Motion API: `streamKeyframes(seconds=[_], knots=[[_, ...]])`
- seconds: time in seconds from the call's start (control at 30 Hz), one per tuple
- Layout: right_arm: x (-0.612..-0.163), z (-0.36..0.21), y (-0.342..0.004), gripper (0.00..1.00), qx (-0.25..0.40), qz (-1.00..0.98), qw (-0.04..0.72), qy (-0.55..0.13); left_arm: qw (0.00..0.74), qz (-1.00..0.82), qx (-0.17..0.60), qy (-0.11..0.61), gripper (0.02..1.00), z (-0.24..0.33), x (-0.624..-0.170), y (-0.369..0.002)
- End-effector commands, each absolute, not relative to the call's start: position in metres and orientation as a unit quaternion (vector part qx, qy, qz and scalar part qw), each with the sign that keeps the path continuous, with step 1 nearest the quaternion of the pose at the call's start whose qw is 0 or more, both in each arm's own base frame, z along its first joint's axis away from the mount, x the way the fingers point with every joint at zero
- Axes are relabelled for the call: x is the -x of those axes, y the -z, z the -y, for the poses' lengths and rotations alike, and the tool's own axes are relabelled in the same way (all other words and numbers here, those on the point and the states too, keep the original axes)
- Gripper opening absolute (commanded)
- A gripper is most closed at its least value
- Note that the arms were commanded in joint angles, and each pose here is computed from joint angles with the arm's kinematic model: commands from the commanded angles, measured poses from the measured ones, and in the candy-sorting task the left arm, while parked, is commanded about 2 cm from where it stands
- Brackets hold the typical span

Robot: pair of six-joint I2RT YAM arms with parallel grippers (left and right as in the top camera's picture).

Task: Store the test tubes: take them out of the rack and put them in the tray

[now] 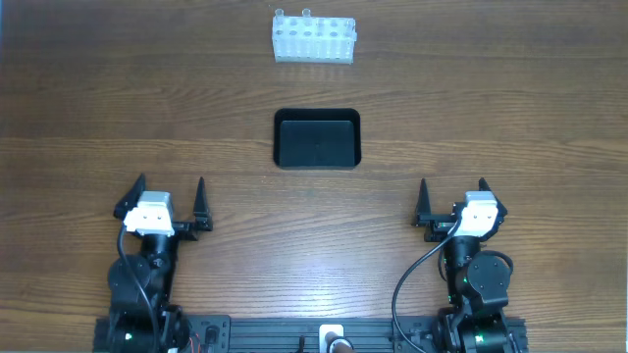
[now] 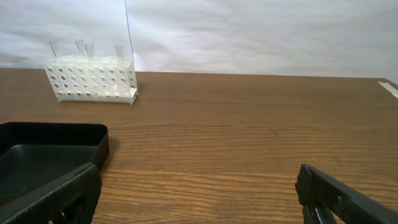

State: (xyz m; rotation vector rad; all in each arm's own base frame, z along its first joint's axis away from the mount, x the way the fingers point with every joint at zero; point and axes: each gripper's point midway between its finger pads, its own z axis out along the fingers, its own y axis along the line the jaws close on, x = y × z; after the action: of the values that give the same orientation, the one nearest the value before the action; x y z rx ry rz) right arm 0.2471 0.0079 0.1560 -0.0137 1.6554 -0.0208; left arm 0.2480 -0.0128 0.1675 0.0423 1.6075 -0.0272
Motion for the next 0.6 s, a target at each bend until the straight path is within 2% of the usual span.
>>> streamKeyframes(seconds=[0.03, 0.23, 0.43, 0.6], knots=[[-0.247, -0.007, -0.153, 0.993, 0.007, -0.739, 0.674, 0.012, 0.716, -0.697, -0.035, 0.027, 1.0, 0.021, -0.257, -0.185], [-0.247, -0.007, -0.153, 0.991, 0.007, -0.739, 0.674, 0.012, 0.737, -0.673, -0.04, 0.033, 1.0, 0.026, -0.287, -0.225], [-0.247, -0.007, -0.153, 0.991, 0.007, -0.739, 0.674, 0.012, 0.709, -0.701, -0.059, 0.052, 1.0, 0.041, -0.352, -0.258], [-0.247, -0.007, -0.153, 0.993, 0.007, -0.739, 0.674, 0.012, 0.682, -0.724, -0.071, 0.078, 1.0, 0.069, -0.41, -0.267]])
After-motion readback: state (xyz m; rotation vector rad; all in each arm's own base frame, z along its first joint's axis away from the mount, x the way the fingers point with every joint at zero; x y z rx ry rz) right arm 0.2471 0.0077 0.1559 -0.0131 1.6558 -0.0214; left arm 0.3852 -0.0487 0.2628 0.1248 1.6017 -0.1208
